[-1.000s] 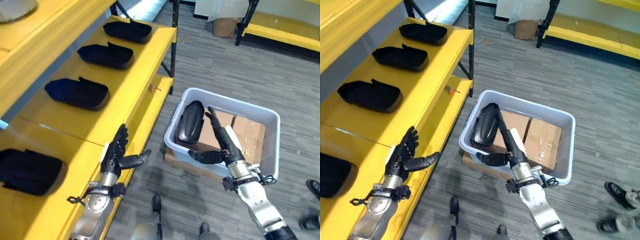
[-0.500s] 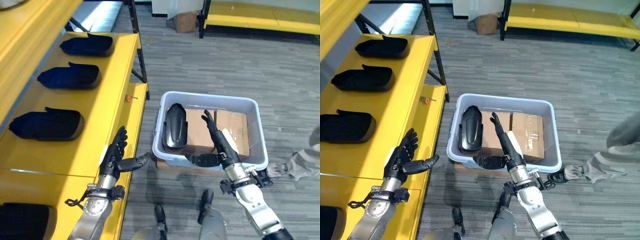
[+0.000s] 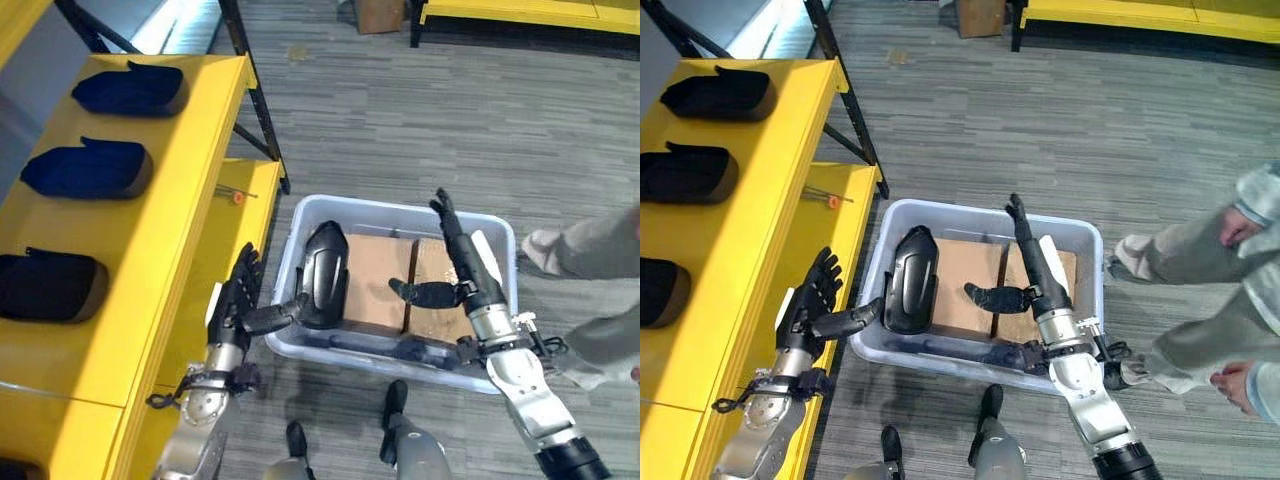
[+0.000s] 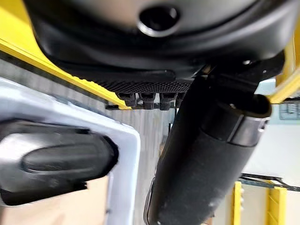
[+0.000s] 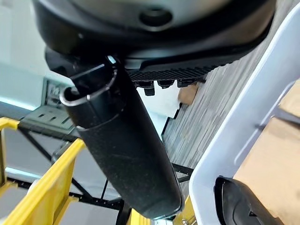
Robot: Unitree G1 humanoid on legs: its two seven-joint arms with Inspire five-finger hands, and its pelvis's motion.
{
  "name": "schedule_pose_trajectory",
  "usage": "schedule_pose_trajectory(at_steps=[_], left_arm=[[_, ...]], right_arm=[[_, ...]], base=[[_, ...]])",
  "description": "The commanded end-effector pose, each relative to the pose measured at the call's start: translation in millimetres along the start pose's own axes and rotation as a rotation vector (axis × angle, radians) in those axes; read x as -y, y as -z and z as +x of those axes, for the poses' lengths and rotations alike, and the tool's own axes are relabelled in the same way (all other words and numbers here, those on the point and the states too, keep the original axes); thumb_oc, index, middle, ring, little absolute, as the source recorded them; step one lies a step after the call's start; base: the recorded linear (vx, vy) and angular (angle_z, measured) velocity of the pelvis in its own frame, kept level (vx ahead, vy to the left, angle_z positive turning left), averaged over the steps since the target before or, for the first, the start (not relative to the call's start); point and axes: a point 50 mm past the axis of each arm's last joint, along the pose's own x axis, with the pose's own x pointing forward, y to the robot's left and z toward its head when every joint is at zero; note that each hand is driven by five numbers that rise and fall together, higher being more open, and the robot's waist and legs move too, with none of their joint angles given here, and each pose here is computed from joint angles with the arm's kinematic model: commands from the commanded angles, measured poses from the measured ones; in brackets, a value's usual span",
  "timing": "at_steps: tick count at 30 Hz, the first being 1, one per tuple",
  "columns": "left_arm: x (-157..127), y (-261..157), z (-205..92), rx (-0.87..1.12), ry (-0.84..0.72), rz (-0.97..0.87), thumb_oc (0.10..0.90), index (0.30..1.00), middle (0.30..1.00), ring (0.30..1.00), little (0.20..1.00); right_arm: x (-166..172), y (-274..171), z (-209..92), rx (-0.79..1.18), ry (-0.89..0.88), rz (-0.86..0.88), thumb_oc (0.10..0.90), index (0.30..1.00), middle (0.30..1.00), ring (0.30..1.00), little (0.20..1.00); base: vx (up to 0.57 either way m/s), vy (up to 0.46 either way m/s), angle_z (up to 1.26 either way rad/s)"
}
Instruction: Move parts from the plastic box to the shelf.
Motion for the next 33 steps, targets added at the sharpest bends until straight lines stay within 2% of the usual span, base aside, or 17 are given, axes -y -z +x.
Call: schedule_pose_trajectory(at_steps=[1,9,16,22,27,29,33], left_arm=[[-5,-42,1,0.234,0.005,-0.014,0.9,1.0,1.0,1.0,1.0],[-17,-30,-13,0.164,-0.03,-0.015,0.9,1.0,1.0,1.0,1.0],[-19,-38,-9,0.189,0.019,0.038,0.9,1.0,1.0,1.0,1.0],[-13,-60,1,0.279,0.068,0.085,0.9,1.0,1.0,1.0,1.0],[-8,-81,7,0.357,0.113,0.1,0.9,1.0,1.0,1.0,1.0],[-4,-82,10,0.364,0.114,0.081,0.9,1.0,1.0,1.0,1.0],[1,-87,16,0.388,0.12,0.07,0.9,1.0,1.0,1.0,1.0]], right_arm=[[5,-47,12,0.276,0.038,0.083,0.9,1.0,1.0,1.0,1.0],[14,-52,8,0.306,0.087,0.076,0.9,1.0,1.0,1.0,1.0],[20,-53,8,0.302,0.112,0.003,0.9,1.0,1.0,1.0,1.0],[33,-66,24,0.368,0.119,-0.215,0.9,1.0,1.0,1.0,1.0],[56,-85,53,0.423,0.068,-0.626,0.9,1.0,1.0,1.0,1.0],[53,-86,59,0.424,0.061,-0.628,0.9,1.0,1.0,1.0,1.0],[59,-98,77,0.449,0.003,-0.88,0.9,1.0,1.0,1.0,1.0]], base=[[0.07,-0.003,-0.26],[0.15,0.169,-0.22],[0.1,0.215,-0.28],[-0.03,0.06,-0.04],[-0.07,-0.002,-0.04],[-0.07,-0.042,-0.06],[-0.06,-0.07,-0.11]])
